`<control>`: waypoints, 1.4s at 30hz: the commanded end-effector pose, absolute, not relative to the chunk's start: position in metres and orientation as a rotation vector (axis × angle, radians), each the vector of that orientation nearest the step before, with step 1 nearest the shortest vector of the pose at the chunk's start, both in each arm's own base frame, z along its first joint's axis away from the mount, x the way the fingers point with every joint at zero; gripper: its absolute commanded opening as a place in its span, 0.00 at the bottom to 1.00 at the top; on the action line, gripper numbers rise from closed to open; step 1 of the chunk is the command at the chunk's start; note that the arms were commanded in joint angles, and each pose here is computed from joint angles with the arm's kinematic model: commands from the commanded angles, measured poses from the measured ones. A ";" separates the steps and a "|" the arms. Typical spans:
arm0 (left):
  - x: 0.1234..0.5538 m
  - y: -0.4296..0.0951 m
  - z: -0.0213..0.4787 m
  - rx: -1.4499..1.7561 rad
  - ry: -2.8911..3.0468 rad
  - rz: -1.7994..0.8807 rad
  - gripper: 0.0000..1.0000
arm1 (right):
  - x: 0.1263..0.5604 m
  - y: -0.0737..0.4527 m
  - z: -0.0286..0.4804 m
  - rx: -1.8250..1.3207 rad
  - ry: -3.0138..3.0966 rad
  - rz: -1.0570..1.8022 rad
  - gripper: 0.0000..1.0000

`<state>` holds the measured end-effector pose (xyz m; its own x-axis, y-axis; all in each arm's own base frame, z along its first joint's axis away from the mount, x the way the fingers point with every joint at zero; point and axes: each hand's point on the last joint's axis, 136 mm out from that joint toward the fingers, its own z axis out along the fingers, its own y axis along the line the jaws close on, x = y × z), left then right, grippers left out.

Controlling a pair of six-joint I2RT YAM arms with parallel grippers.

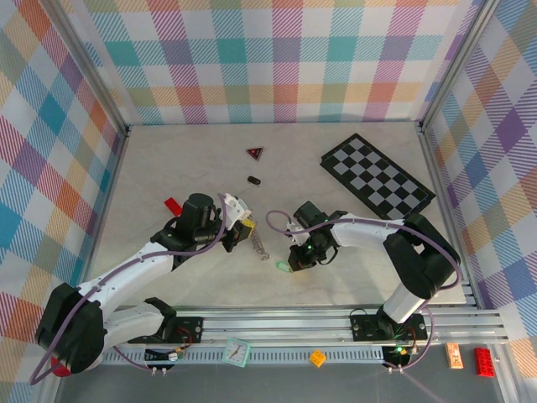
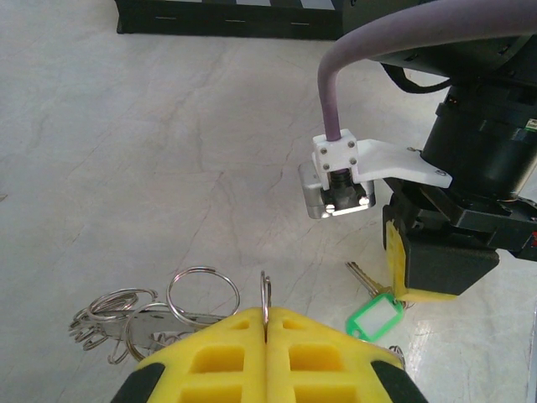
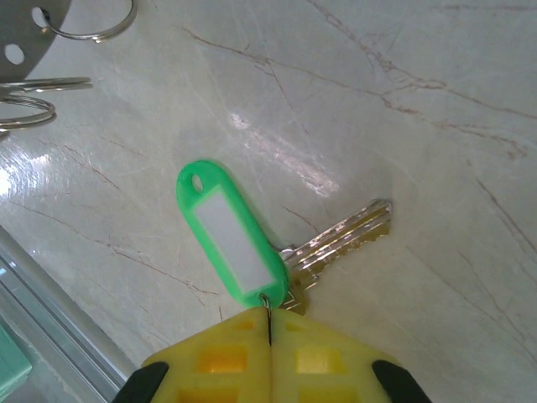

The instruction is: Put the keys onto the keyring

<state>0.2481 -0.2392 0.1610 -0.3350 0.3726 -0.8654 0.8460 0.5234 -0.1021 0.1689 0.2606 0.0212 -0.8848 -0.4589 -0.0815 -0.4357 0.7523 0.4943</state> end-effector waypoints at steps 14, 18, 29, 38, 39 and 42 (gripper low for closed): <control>0.240 -0.248 0.190 1.000 1.812 -0.782 0.00 | 0.213 0.257 0.080 0.872 -3.253 -0.917 0.00; 0.238 -0.249 0.192 1.007 1.798 -0.794 0.00 | 0.228 0.256 0.105 0.928 -3.399 -0.996 0.00; 0.234 -0.257 0.203 0.962 1.786 -0.878 0.00 | 0.227 0.280 0.180 1.510 -3.363 -1.407 0.00; 0.224 -0.264 0.197 0.976 1.837 -0.901 0.00 | 0.209 0.302 0.200 1.871 -3.132 -1.588 0.00; 0.225 -0.264 0.196 0.972 1.843 -0.899 0.00 | 0.209 0.303 0.202 1.891 -3.124 -1.593 0.00; 0.224 -0.267 0.195 0.962 1.858 -0.912 0.00 | 0.209 0.308 0.205 1.922 -3.109 -1.594 0.00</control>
<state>0.2258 -0.2605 0.1837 -0.3597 0.2888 -0.8873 0.8661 0.4571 -0.2024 0.2119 0.2952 0.1856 -0.3611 -0.3404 -0.8682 -0.8849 0.4189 0.2038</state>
